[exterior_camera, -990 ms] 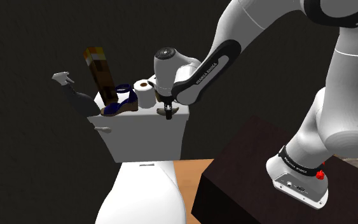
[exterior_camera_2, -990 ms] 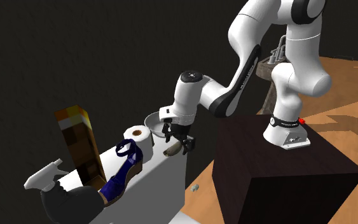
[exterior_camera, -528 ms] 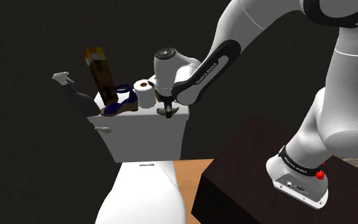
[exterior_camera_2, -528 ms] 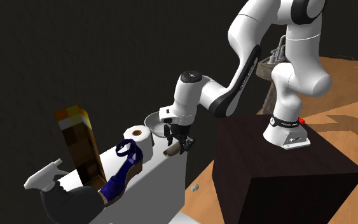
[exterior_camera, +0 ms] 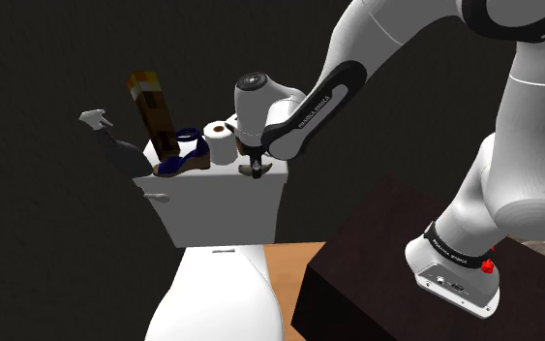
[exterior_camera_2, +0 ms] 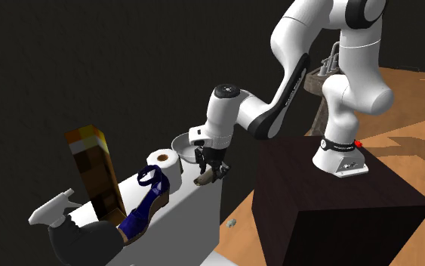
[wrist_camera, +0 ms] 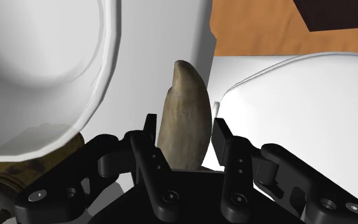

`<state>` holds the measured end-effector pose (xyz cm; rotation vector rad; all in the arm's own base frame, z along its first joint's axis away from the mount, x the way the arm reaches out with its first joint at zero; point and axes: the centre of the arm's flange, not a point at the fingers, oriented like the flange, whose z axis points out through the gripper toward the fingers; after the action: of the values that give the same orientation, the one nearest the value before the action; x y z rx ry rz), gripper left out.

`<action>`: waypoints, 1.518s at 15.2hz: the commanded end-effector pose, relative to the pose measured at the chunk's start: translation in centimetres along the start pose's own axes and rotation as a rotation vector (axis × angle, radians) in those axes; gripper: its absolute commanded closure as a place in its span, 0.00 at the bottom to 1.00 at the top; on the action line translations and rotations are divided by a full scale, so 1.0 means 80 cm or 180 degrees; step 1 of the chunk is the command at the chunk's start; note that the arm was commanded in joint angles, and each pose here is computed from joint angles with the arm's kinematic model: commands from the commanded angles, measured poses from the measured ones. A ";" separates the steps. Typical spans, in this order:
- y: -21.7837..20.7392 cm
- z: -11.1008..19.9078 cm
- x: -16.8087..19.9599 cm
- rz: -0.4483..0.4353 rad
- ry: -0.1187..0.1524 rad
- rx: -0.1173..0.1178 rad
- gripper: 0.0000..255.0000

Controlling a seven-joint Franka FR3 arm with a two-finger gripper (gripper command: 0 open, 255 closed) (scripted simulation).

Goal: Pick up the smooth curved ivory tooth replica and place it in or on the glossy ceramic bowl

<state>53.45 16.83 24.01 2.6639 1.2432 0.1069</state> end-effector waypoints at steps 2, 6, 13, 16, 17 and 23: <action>0.001 -0.006 0.000 -0.0002 -0.0001 0.0001 1.00; 0.006 -0.032 -0.001 -0.0002 -0.0001 0.0001 1.00; 0.016 -0.077 -0.001 -0.0002 -0.0001 0.0001 1.00; 0.020 -0.097 -0.002 -0.0002 -0.0001 0.0001 1.00; 0.022 -0.103 -0.002 -0.0002 -0.0001 0.0001 1.00; 0.030 -0.142 -0.003 -0.0002 -0.0001 0.0001 1.00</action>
<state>53.47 16.86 35.06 2.6638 1.2439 0.1069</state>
